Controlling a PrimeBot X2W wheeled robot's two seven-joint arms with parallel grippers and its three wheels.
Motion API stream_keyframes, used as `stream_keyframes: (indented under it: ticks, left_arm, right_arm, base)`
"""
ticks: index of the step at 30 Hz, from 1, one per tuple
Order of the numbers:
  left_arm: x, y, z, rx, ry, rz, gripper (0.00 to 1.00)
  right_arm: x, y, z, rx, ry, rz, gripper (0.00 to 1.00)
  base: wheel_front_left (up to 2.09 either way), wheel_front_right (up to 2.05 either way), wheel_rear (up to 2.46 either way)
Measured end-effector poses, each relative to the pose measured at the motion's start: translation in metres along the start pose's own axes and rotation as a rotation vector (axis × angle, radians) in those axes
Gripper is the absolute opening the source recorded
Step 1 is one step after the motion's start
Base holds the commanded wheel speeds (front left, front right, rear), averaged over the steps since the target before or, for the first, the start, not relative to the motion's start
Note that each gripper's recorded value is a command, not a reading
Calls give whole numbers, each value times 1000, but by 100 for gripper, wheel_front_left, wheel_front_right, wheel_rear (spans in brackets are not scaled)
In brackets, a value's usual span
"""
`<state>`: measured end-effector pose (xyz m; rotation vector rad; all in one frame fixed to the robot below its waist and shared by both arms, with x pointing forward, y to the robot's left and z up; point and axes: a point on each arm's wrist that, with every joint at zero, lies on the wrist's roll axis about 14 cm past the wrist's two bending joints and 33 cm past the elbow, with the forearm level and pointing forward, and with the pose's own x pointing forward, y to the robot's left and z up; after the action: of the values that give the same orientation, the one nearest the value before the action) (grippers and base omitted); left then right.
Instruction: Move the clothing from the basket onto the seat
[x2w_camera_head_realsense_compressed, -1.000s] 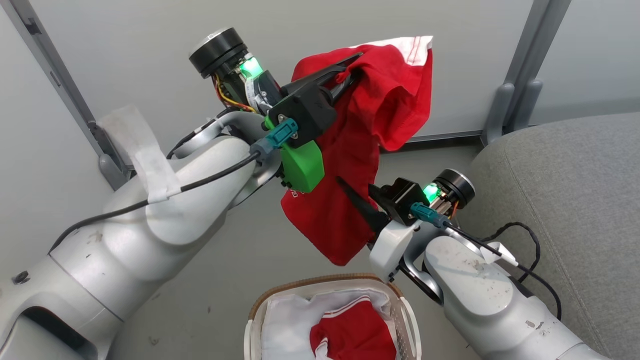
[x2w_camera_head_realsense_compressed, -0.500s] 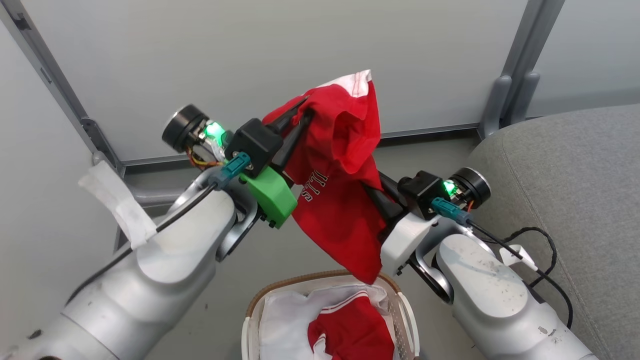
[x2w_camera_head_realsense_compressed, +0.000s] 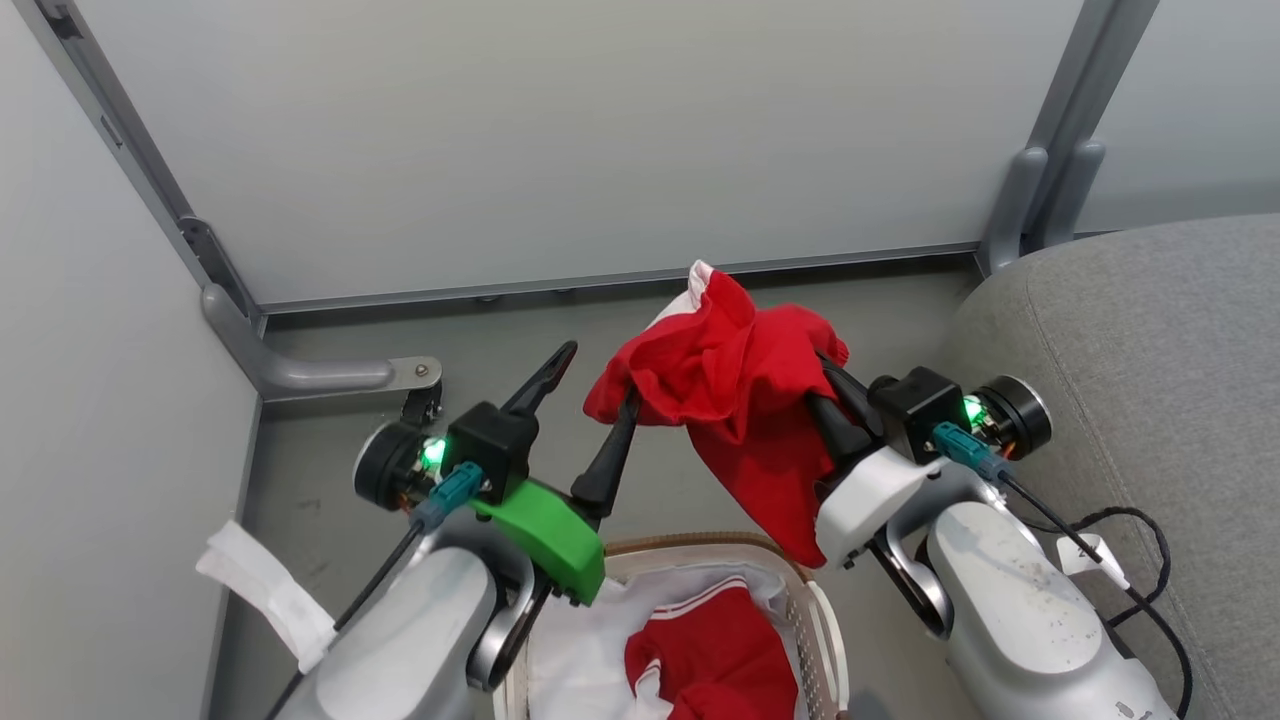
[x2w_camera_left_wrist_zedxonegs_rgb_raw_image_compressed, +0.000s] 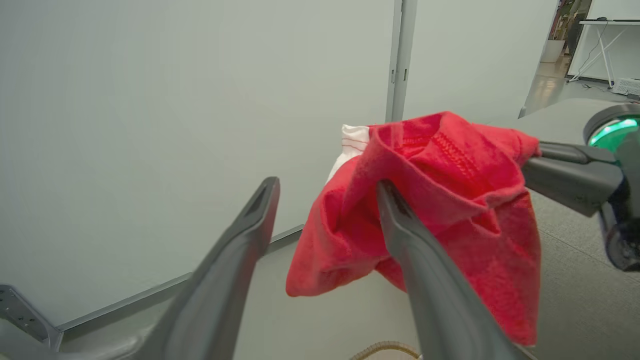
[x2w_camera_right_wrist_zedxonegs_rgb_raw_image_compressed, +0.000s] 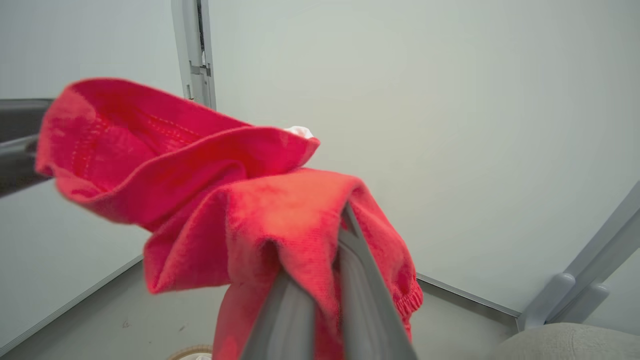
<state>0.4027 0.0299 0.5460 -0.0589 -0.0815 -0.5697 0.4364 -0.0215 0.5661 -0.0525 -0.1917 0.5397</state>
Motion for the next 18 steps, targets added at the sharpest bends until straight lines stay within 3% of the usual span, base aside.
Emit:
stream_keyframes:
  ticks: [5,18]
  left_arm:
    - [-16,-5,-20,-89,22,33,100]
    - [-39,-24,-52,-144,80,43,100]
  right_arm:
    - [-9,-14,-8,25,14,-58,0]
    - [-33,-41,-23,56,40,-169,0]
  base:
    - [0,0,0]
    - [0,0,0]
